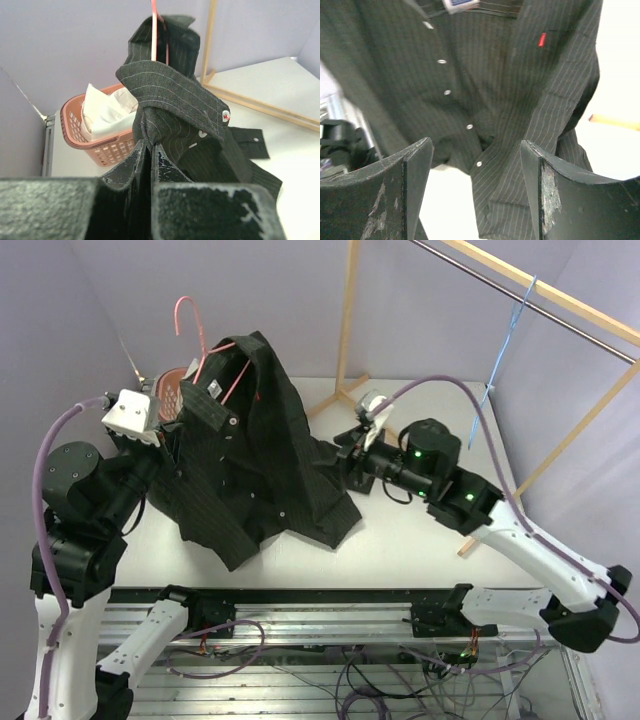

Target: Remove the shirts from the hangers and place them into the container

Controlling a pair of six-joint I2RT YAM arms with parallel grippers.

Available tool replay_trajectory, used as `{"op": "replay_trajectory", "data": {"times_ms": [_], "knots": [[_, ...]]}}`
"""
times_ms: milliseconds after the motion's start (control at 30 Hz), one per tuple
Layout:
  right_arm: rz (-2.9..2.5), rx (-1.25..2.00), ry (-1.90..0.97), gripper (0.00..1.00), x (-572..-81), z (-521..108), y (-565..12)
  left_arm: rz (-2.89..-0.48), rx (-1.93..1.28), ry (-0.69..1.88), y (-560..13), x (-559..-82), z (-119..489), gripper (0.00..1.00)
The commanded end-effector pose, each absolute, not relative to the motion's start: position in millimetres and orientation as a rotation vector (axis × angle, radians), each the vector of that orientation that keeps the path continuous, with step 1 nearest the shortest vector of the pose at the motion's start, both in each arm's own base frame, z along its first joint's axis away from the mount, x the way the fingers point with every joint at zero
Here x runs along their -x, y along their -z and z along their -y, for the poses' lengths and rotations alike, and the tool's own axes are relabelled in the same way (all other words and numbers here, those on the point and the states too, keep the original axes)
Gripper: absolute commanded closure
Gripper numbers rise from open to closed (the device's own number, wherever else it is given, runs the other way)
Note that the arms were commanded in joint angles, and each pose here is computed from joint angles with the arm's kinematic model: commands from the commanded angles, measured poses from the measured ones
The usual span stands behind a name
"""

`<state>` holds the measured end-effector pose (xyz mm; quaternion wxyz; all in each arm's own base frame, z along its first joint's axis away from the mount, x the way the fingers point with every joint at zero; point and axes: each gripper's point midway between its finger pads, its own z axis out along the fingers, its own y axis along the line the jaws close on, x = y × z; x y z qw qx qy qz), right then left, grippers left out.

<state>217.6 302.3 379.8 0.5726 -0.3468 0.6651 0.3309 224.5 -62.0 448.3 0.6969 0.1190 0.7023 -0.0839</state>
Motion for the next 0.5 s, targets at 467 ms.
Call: {"op": "replay_trajectory", "data": {"times_ms": [467], "knots": [[-1.243, 0.551, -0.891, 0.27, -293, -386, -398, -1.374, -0.299, 0.352, -511, -161, 74, 0.93]]}}
